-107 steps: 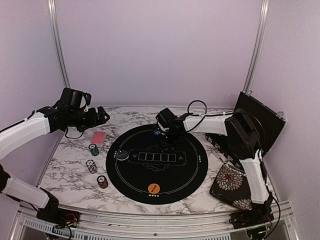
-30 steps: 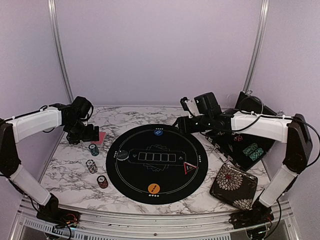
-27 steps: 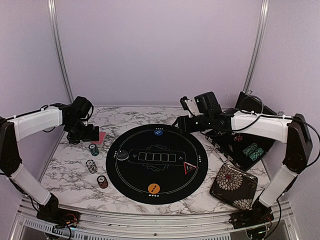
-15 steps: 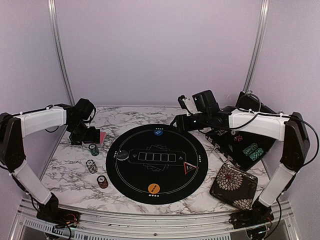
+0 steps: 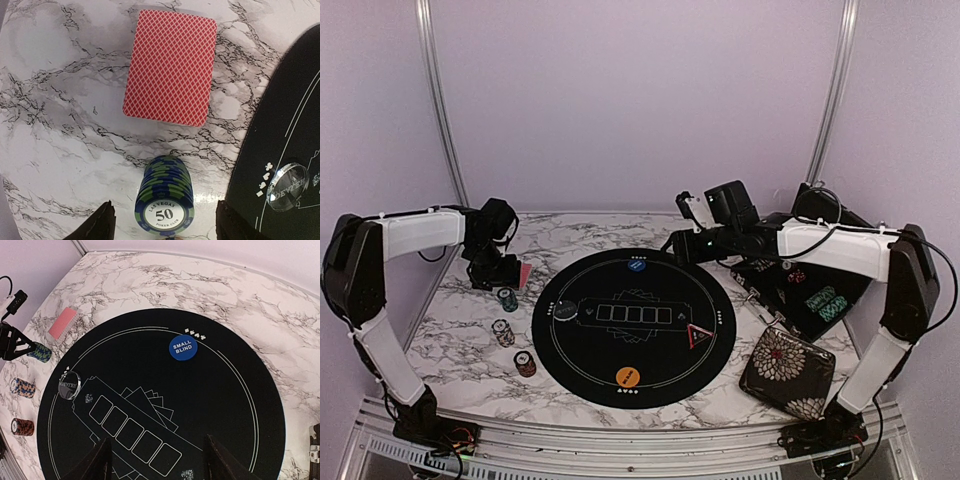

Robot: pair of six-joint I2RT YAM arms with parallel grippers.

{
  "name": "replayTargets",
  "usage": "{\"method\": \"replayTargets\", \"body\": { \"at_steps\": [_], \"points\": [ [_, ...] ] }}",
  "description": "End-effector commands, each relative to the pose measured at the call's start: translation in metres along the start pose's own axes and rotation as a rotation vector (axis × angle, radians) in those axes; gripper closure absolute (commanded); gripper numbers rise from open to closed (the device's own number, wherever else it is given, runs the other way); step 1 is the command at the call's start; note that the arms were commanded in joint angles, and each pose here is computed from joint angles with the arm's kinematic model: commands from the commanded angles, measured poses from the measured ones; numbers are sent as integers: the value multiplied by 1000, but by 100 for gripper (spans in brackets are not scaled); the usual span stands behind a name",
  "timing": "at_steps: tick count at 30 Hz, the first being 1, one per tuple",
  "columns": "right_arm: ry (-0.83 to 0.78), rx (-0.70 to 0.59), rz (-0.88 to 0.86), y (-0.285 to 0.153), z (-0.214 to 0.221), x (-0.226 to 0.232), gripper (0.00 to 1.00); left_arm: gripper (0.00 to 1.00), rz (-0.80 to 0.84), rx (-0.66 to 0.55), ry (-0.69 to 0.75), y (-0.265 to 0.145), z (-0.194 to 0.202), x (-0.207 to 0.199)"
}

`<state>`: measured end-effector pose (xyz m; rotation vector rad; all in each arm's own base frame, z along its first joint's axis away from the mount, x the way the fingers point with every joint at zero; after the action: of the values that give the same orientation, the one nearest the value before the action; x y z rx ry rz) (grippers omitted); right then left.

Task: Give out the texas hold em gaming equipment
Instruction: Pick up the pile of poker chips from the center of the board.

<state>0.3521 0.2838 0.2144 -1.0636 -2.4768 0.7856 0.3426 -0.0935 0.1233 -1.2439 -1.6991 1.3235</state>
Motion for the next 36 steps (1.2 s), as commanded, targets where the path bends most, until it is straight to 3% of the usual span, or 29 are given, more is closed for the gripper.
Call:
{"method": "replayTargets", "body": {
  "at_steps": [1,36],
  "points": [
    [-1,-16,14,-5,-4,-2,41,32,-21,41,12,3,1,3],
    [13,-7,35,-6,4,-4,41,52,-48,103,30,23,5,2]
  ]
}}
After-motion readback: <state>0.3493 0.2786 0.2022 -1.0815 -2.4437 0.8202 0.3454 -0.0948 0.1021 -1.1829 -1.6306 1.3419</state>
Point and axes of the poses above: each gripper's point midway between its finger pads, its own y axis out along the fingers, its own x axis along the line the jaws close on, z = x × y, the point moved 5 cm from there along -y, back along the fingers, and after that the axes turned 15 degrees about -y, right-handed, at the moved point
